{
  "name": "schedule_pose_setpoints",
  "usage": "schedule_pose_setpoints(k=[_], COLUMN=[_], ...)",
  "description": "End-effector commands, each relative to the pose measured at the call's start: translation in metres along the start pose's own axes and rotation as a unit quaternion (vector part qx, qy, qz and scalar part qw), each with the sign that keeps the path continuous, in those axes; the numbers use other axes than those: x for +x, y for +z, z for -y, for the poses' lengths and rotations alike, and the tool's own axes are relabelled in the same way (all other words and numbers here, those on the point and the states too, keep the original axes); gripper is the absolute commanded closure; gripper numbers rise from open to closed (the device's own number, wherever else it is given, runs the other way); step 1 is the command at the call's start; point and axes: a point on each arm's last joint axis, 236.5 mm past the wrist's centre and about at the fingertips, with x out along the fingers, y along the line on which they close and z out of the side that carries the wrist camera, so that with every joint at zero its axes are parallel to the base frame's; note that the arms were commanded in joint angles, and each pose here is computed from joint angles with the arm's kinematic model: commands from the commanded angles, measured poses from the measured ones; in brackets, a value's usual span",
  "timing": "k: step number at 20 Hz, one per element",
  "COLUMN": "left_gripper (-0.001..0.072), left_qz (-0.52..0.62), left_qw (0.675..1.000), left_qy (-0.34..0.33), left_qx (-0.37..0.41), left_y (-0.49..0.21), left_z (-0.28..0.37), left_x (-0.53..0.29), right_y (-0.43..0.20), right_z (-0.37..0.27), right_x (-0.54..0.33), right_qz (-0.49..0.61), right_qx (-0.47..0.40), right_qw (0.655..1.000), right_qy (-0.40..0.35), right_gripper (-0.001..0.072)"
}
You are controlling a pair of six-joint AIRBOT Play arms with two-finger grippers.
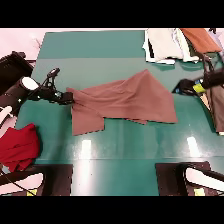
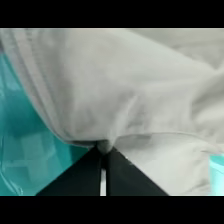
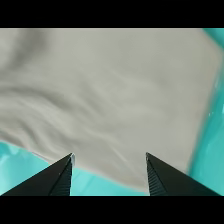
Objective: Fold the shirts.
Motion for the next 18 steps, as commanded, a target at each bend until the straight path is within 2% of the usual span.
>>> schedule_pose_setpoints(k=[1,3,5,7,11,12,13,14,15,16,17,18], left_gripper=[0.0685,0.0685,0.0685,0.0684,0.0685,0.0685,0.0685,0.0685,0.0685,0.0685,0.0686,0.0686], left_qz=[0.003,0.005,0.005,0.007,0.008,0.007,0.007,0.007,0.006,0.006,0.01,0.025], left_qw=[1.0,1.0,1.0,1.0,1.0,1.0,1.0,1.0,1.0,1.0,1.0,1.0], left_qy=[-0.004,-0.004,-0.007,-0.007,-0.009,-0.009,-0.009,-0.01,-0.01,-0.01,-0.01,-0.011], left_qx=[0.017,0.016,0.015,0.014,0.012,0.012,0.011,0.011,0.007,-0.005,-0.012,-0.012], left_y=[0.012,0.013,0.014,0.014,0.015,0.014,0.014,0.014,0.014,0.014,0.015,0.02], left_z=[0.01,0.01,0.011,0.011,0.012,0.012,0.012,0.012,0.012,0.013,0.014,0.018], left_x=[-0.014,-0.013,-0.013,-0.013,-0.013,-0.013,-0.013,-0.014,-0.014,-0.014,-0.018,-0.027], right_y=[-0.049,-0.082,-0.102,-0.111,-0.105,-0.101,-0.098,-0.095,-0.091,-0.086,-0.081,-0.072], right_z=[0.064,0.096,0.098,0.088,0.059,0.053,0.047,0.044,0.041,0.037,0.032,0.025], right_x=[0.014,0.026,0.043,0.062,0.095,0.1,0.106,0.11,0.111,0.109,0.104,0.093], right_qz=[-0.023,-0.045,-0.059,-0.07,-0.076,-0.074,-0.072,-0.068,-0.06,-0.048,-0.034,-0.019], right_qx=[0.112,0.185,0.233,0.254,0.252,0.245,0.235,0.223,0.211,0.195,0.175,0.153], right_qw=[0.993,0.982,0.969,0.96,0.954,0.955,0.959,0.963,0.967,0.972,0.976,0.98], right_qy=[-0.01,-0.002,0.051,0.098,0.143,0.147,0.143,0.136,0.13,0.125,0.123,0.123], right_gripper=[0.021,0.0197,0.0198,0.0204,0.0222,0.0269,0.0283,0.035,0.051,0.0618,0.0691,0.0689])
